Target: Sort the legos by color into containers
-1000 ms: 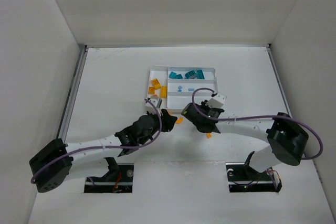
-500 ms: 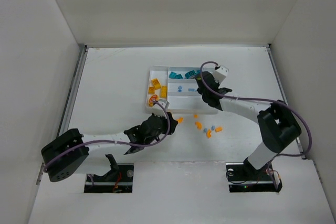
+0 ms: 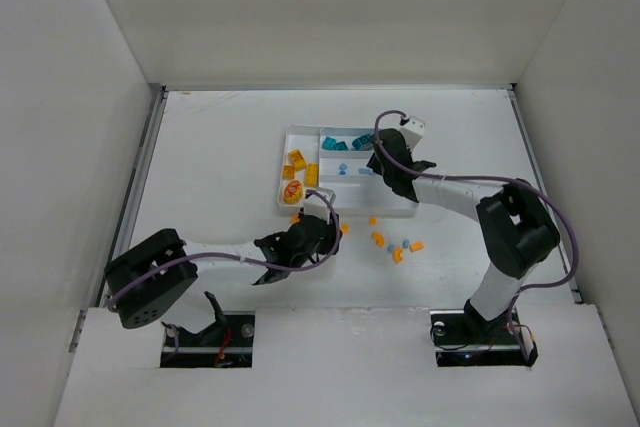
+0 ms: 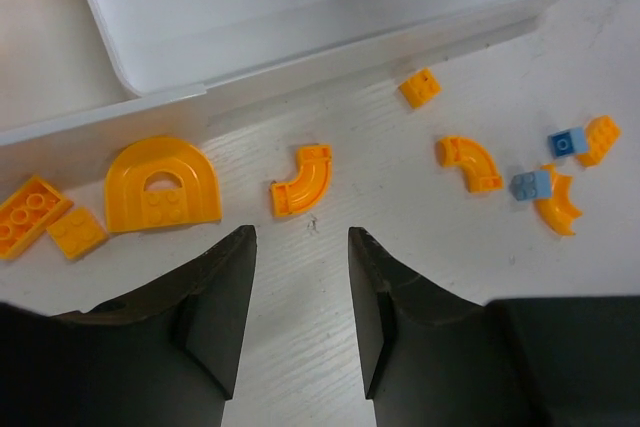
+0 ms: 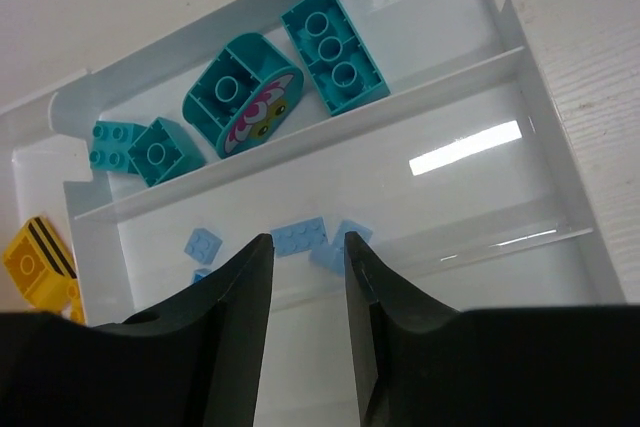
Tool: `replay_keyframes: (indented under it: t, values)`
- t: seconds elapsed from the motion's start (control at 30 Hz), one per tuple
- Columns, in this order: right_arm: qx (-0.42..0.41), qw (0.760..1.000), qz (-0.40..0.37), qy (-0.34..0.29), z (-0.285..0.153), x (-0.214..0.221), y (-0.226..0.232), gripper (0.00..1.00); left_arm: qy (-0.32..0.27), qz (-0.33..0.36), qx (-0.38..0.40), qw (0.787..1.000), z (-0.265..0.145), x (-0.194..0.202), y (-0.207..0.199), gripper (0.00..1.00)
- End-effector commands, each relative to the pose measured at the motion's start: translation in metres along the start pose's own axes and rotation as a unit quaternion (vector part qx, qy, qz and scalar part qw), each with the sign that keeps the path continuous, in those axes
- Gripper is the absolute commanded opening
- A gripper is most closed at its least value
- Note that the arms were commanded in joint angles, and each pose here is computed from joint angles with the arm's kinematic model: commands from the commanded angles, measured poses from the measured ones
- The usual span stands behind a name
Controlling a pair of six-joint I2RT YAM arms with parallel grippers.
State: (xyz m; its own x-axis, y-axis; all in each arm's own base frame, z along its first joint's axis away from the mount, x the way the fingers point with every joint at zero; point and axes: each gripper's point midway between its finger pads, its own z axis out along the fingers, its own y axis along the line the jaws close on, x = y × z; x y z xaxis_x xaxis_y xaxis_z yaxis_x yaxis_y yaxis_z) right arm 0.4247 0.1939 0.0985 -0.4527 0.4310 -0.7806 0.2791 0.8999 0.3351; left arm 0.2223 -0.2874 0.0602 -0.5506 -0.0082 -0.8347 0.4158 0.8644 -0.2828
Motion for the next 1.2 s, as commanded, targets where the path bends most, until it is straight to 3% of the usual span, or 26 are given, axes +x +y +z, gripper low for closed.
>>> replay_keyframes:
  t: [0.0, 0.23, 0.77, 0.93, 1.17]
  values:
    - [-0.030, 0.999, 0.009, -0.026, -0.001, -0.026, 0.017, 0.41, -0.007, 0.019, -0.011, 1.000, 0.005, -0.009, -0.004, 0.40]
    - [-0.047, 0.998, -0.003, -0.043, -0.030, -0.039, 0.008, 0.41, 0.013, 0.057, -0.034, 0.998, 0.015, -0.002, 0.000, 0.42]
    - [-0.100, 0.993, -0.045, -0.043, -0.082, -0.011, 0.000, 0.46, 0.050, 0.103, -0.051, 0.992, 0.043, 0.012, -0.003, 0.49]
    - [-0.104, 0.992, -0.042, -0.050, -0.088, -0.009, -0.011, 0.47, 0.055, 0.105, -0.060, 0.991, 0.049, 0.015, -0.002, 0.44]
    - [-0.110, 0.992, -0.032, -0.053, -0.089, -0.006, -0.027, 0.48, 0.079, 0.119, -0.068, 0.987, 0.050, 0.028, -0.001, 0.30]
